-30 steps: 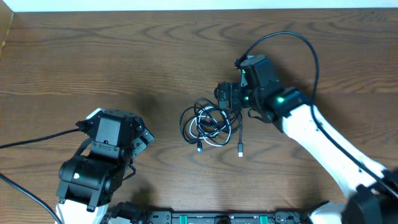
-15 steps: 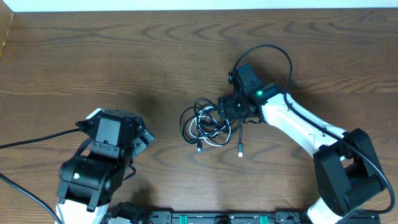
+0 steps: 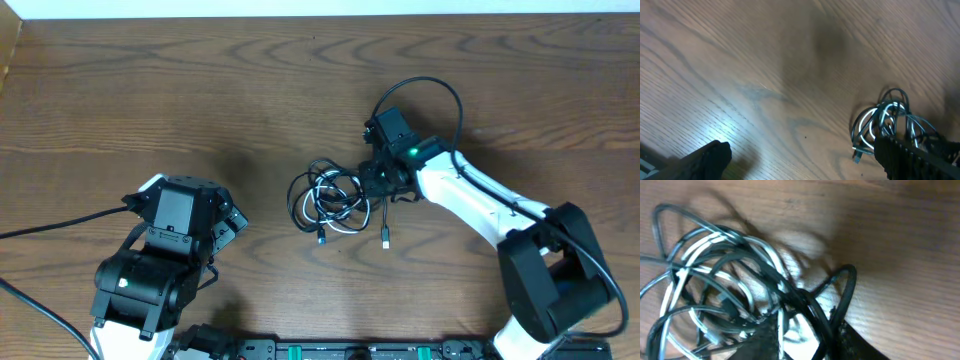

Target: Untangle cables

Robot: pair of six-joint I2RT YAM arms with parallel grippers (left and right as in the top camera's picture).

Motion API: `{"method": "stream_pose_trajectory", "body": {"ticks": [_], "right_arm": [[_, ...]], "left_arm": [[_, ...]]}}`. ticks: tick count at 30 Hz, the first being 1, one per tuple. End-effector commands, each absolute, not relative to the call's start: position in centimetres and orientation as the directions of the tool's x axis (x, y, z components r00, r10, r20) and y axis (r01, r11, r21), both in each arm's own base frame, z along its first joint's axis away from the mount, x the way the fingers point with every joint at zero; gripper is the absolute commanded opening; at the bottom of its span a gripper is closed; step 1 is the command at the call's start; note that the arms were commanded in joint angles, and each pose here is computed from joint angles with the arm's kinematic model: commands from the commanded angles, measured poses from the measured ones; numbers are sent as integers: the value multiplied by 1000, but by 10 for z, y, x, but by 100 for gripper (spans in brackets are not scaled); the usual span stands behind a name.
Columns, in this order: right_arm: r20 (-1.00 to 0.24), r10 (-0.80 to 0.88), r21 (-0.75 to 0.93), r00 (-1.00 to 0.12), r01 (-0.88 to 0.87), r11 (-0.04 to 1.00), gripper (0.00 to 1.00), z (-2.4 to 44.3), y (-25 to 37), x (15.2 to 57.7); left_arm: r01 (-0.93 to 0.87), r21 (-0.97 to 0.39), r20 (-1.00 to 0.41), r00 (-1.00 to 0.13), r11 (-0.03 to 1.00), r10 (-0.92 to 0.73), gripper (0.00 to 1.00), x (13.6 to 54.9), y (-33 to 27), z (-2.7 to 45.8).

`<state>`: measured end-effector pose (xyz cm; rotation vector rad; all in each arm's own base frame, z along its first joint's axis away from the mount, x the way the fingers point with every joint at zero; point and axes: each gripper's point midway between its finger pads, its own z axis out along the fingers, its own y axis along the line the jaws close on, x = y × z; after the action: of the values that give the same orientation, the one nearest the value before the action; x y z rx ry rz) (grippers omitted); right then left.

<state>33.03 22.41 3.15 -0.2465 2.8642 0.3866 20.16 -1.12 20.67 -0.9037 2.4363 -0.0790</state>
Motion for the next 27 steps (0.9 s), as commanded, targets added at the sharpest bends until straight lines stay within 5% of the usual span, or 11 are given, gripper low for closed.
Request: {"method": "stream_pose_trajectory", "body": {"ticks": [1, 3, 7, 20, 27], "right_arm": [[-232, -146, 214, -962, -197, 957, 28, 13, 221, 325], [-243, -144, 218, -959, -199, 955, 27, 14, 223, 328], [-239, -154, 266, -959, -217, 939, 1, 17, 232, 326], [-470, -160, 464, -868, -396, 792, 1, 147, 241, 332], [-587, -164, 460, -793, -493, 738, 1, 202, 240, 318]], "left_arm": [[-588, -211, -460, -645, 781, -610, 98, 200, -9, 203], [-588, -211, -461, -644, 780, -610, 98, 200, -9, 203], [-588, -211, -460, -645, 781, -610, 98, 200, -9, 203], [-587, -244, -517, -595, 772, -616, 98, 215, -7, 212], [-609, -350, -413, -582, 712, -700, 98, 218, -27, 208]]}}
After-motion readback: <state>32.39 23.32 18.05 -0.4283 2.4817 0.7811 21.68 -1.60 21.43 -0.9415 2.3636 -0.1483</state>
